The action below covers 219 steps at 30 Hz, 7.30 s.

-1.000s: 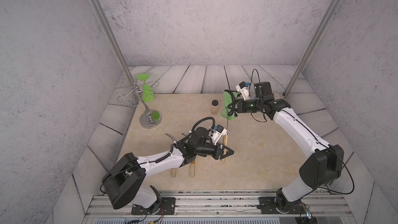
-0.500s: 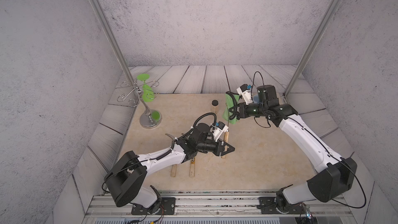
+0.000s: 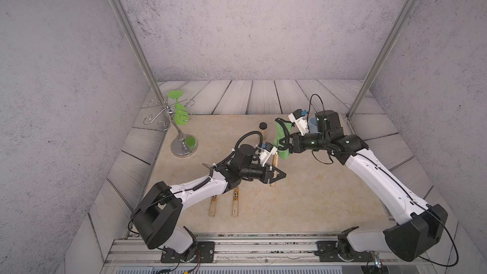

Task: Wipe small sickles with rags
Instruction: Wipe the small sickle, then place the small sickle at the center of the board.

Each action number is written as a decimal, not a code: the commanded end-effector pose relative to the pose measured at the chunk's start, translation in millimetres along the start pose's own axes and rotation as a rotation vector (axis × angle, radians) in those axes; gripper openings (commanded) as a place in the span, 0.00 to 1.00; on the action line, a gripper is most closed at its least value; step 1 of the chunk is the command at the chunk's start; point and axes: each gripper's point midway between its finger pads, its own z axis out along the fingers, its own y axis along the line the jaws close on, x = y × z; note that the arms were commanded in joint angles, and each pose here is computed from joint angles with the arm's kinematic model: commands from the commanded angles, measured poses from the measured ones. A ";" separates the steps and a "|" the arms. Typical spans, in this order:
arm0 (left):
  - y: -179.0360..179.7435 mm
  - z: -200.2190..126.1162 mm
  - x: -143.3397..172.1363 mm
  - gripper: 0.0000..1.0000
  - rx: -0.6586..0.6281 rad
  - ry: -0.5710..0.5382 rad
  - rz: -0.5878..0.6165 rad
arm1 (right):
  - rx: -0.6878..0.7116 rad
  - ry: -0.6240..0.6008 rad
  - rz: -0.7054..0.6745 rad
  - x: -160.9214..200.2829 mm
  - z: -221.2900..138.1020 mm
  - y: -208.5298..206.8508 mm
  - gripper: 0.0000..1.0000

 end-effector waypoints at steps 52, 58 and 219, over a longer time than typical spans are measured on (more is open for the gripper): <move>-47.7 -7.0 20.7 0.00 0.165 -0.027 0.037 | -0.063 -0.025 0.081 -46.4 7.3 -15.0 0.16; -47.5 0.4 13.3 0.00 0.172 -0.020 0.043 | -0.101 -0.021 0.046 -37.1 -2.3 3.0 0.16; 234.4 97.3 -19.7 0.00 -0.710 0.551 0.007 | 0.615 -0.015 0.239 115.1 -110.8 -84.7 0.19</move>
